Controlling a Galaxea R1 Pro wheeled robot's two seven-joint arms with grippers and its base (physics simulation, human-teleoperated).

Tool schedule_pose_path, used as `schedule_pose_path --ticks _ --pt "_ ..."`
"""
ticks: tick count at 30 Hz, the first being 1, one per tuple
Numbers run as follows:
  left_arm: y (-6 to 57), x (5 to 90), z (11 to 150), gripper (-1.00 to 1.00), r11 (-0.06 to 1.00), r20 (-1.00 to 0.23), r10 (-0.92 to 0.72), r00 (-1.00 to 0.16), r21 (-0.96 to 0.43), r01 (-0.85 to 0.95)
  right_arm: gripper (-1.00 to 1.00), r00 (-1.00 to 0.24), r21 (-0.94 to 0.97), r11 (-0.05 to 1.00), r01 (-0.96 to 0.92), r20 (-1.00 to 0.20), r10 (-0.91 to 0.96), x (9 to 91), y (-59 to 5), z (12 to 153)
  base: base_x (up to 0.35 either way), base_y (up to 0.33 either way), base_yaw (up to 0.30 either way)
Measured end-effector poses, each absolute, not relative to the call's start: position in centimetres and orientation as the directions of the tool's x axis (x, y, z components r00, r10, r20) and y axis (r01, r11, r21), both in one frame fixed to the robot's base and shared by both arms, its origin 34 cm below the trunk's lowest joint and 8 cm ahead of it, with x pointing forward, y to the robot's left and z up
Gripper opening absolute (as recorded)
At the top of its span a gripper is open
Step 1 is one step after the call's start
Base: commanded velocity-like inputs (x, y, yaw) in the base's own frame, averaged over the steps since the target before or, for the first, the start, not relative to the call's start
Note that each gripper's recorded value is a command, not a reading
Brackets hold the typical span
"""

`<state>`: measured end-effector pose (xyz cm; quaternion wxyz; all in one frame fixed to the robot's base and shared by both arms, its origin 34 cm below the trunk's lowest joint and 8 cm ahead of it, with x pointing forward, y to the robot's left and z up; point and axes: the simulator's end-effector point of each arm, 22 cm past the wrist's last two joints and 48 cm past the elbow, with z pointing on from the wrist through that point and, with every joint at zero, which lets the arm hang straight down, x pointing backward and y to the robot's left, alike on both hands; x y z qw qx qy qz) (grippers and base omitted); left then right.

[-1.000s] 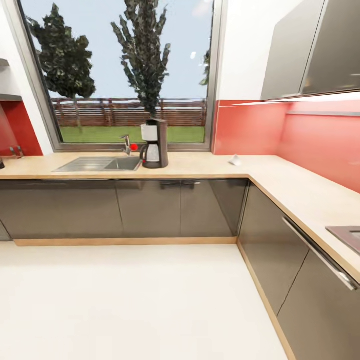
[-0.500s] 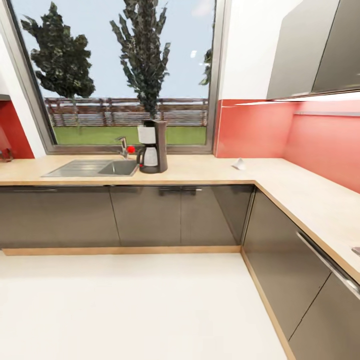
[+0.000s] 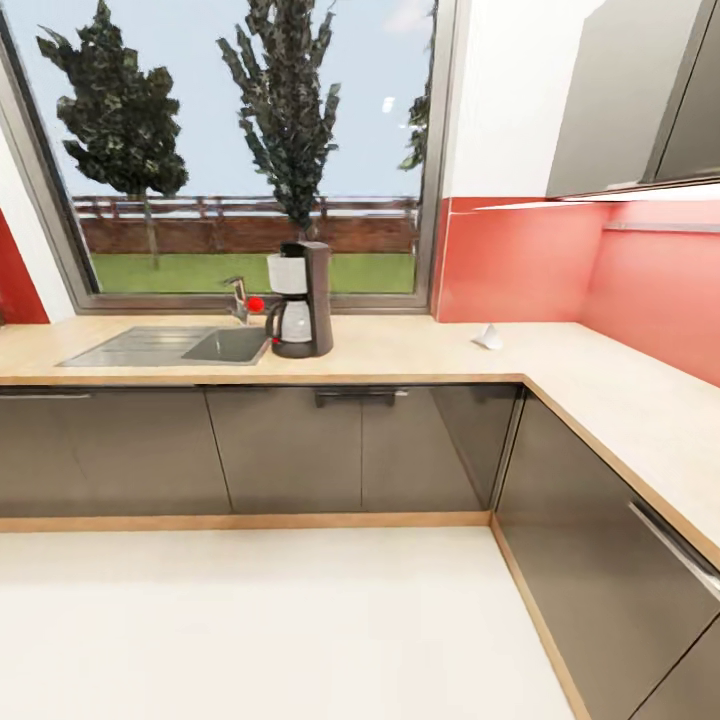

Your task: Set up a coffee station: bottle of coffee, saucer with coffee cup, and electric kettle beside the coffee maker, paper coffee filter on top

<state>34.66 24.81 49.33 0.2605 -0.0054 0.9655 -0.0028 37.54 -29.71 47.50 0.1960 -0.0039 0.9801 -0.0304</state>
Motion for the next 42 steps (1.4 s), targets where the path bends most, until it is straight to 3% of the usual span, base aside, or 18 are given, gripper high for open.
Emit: schedule_pose_path --ticks 42 --pt "24.79 34.67 49.31 1.00 1.000 -0.503 -0.012 -0.864 -0.009 -0.008 1.00 -0.921 -0.062 0.998 0.007 -0.388 -0.018 37.76 -29.81 47.58 0.308 0.000 0.000"
